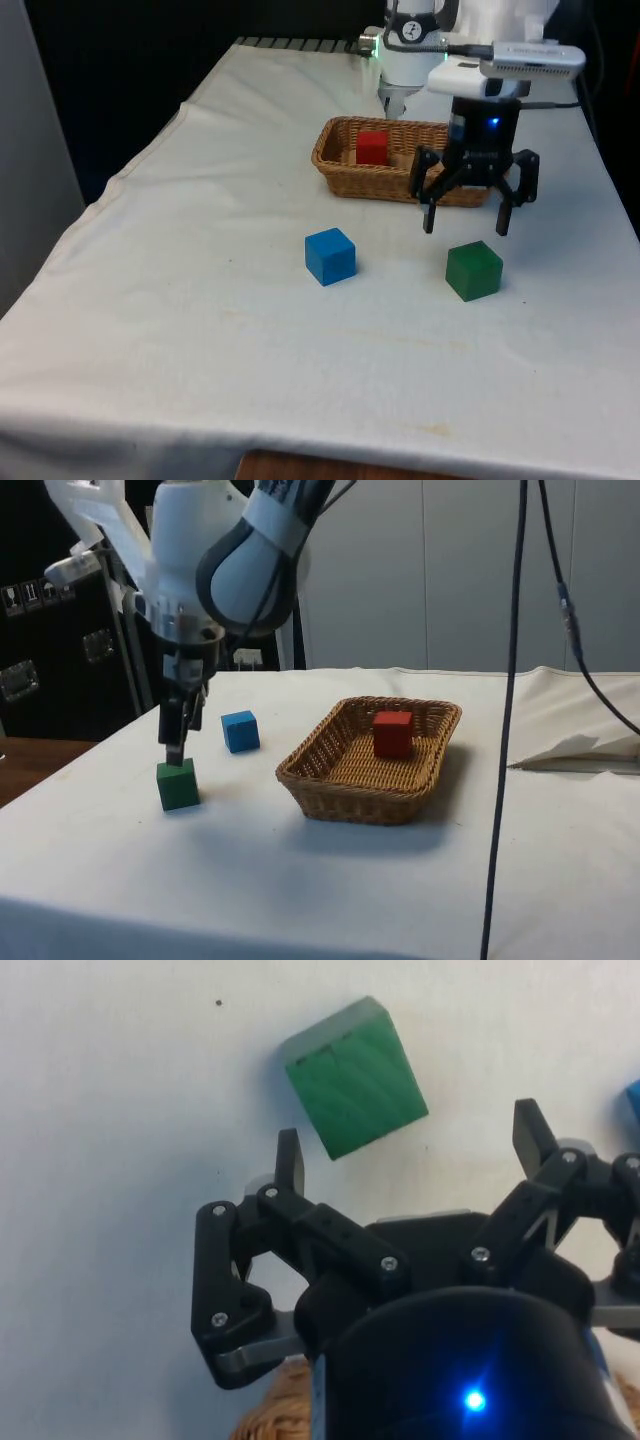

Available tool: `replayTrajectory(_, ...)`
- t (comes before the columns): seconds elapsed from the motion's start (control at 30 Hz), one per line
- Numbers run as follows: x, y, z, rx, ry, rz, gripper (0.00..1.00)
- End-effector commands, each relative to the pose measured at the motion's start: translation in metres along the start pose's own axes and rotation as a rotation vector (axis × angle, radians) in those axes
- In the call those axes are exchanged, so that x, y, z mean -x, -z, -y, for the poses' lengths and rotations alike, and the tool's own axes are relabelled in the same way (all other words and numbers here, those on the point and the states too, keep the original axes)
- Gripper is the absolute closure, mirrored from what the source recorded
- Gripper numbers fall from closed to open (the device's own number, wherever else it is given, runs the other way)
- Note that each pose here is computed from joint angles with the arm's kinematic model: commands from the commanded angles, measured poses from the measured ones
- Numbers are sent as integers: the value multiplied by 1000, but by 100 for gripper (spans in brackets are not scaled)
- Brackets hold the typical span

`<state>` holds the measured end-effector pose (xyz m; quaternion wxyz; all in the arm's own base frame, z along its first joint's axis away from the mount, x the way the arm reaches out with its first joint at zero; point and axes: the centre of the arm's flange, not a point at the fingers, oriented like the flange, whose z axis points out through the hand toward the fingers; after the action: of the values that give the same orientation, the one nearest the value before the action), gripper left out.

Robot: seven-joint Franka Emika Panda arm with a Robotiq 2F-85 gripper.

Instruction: Pick up exactly two blocks and place them into the basket.

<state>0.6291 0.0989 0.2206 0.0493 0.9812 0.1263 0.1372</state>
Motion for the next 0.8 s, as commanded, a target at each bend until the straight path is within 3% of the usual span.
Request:
replayTrajectory(0.0,-1,-3,2,-13,13,-1,0)
replayTrajectory(0.23,-12,-16,4,-9,49,-3,0)
replayTrajectory(0.27,-11,-16,2,7,46,-4,0)
replayTrajectory(0.3,-14,-18,5,-10,52,-4,0)
replayTrajectory(0.53,-29,-24,9,-16,92,-3,0)
replayTrajectory(0.57,-28,-23,6,6,84,-7,0)
replayTrajectory(0.6,-30,-23,10,-19,98,-2,0)
replayTrajectory(0.77,-29,-24,11,-14,97,-4,0)
